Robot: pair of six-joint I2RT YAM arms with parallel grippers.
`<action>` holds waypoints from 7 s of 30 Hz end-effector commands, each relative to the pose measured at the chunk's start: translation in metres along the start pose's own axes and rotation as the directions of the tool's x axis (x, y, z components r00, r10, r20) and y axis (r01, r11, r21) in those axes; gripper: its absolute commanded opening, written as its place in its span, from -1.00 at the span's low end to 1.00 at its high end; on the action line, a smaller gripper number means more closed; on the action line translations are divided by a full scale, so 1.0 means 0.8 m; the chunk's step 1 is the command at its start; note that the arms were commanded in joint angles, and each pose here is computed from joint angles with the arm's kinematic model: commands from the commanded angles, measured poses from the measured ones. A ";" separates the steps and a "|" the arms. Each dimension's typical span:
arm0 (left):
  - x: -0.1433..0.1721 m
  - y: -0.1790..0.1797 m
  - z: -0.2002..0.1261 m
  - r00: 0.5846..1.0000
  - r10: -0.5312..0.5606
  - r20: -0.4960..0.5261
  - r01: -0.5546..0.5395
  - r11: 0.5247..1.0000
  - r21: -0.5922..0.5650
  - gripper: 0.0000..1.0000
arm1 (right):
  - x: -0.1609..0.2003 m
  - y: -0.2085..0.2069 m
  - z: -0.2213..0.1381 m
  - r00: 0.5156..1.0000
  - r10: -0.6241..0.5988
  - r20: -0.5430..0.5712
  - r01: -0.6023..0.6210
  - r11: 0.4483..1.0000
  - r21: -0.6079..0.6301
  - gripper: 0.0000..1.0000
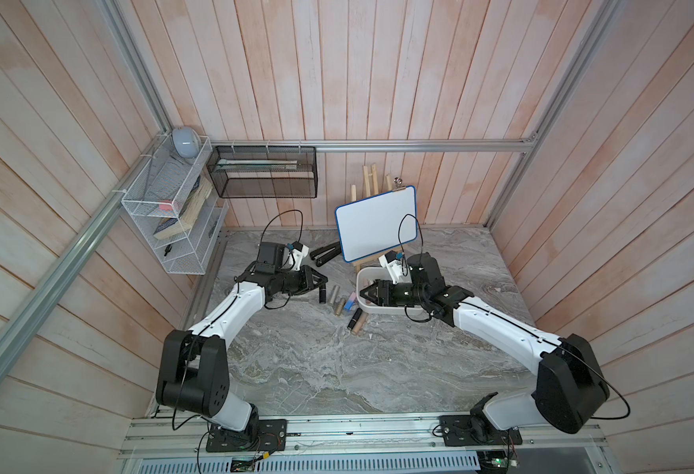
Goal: Put the lipstick into the storage box
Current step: Pick up the lipstick at the center of the board, then place the lipstick in the storage box, then pick up the lipstick at the center of the board.
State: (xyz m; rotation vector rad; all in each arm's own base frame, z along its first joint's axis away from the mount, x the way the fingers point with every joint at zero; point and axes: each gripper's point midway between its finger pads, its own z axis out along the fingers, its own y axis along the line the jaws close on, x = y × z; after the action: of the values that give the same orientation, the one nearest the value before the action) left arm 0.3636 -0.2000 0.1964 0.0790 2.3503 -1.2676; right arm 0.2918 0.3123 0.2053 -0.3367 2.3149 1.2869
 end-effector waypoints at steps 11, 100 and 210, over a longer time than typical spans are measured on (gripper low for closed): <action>-0.009 -0.101 -0.038 0.990 0.060 0.125 -0.102 0.928 0.359 -0.63 | -0.011 0.113 0.020 0.994 -0.103 -0.037 0.086 0.943 -0.321 0.05; 0.083 0.008 0.001 0.981 0.178 -0.079 -0.187 0.975 -0.123 0.33 | -0.049 -0.243 -0.018 0.996 0.082 -0.038 -0.041 0.787 0.616 -0.64; 0.013 0.157 0.125 0.903 0.150 -0.402 -0.380 0.715 -0.587 0.26 | -0.015 -0.047 -0.028 0.994 -0.104 0.043 0.082 0.931 0.356 -0.14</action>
State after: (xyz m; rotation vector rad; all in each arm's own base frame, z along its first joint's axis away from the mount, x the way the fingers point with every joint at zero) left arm 0.4154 -0.2096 0.0530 0.4077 2.8198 -0.2655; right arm 0.3125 0.2756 0.1888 -0.2789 2.4073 0.8101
